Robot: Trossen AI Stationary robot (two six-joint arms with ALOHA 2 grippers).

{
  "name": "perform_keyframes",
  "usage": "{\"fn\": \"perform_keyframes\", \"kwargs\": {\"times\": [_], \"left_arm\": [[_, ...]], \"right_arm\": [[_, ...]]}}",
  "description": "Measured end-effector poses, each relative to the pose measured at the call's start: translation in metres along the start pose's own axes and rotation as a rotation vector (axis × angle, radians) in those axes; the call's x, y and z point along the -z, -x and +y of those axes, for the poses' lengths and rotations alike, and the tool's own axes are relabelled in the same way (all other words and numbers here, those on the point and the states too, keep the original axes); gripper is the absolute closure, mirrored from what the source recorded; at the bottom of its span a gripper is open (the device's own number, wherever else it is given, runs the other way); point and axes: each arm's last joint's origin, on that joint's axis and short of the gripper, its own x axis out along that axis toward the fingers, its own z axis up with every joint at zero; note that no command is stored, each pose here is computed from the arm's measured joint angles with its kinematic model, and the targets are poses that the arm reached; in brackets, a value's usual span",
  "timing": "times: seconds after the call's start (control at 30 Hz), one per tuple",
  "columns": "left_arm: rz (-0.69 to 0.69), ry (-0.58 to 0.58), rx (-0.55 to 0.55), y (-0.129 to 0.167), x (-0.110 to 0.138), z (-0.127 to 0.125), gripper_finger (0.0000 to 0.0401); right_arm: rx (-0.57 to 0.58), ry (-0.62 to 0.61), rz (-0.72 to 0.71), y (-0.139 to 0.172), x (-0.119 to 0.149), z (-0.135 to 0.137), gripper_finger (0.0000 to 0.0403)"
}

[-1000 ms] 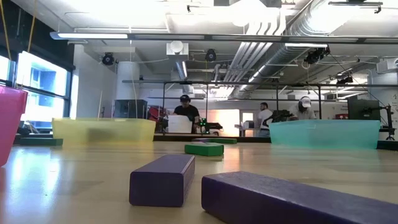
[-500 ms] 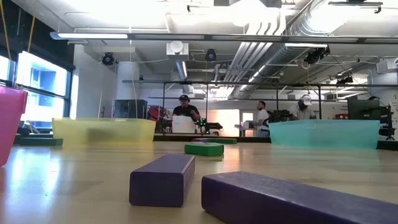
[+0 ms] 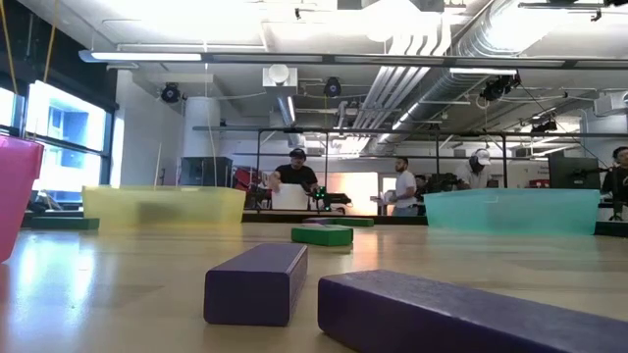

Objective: Sort blocks
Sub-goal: Put the green wooden block into the green bin

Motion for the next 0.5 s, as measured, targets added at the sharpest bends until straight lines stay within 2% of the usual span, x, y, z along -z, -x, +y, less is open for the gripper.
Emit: {"fn": "perform_keyframes", "kwargs": {"times": [0.1,0.23,0.4,0.5], "left_arm": [[-0.019,0.024,-0.028,-0.017,0.008,0.005,0.0188],[-0.02,0.038,-0.044,-0.021,0.009,0.009,0.0188],[-0.044,0.027,-0.046,-0.014,0.002,0.007,0.0188],[-0.045,0.012,-0.05,-0.011,0.001,0.005,0.0188]], "right_arm": [[0.056,0.041,0.041,-0.014,-0.002,-0.008,0.0171],[0.113,0.083,0.134,-0.048,0.0,-0.019,0.0181],[0.233,0.078,0.194,-0.086,-0.006,-0.038,0.023],[0.265,0.099,0.263,-0.104,-0.009,-0.043,0.027]]}}
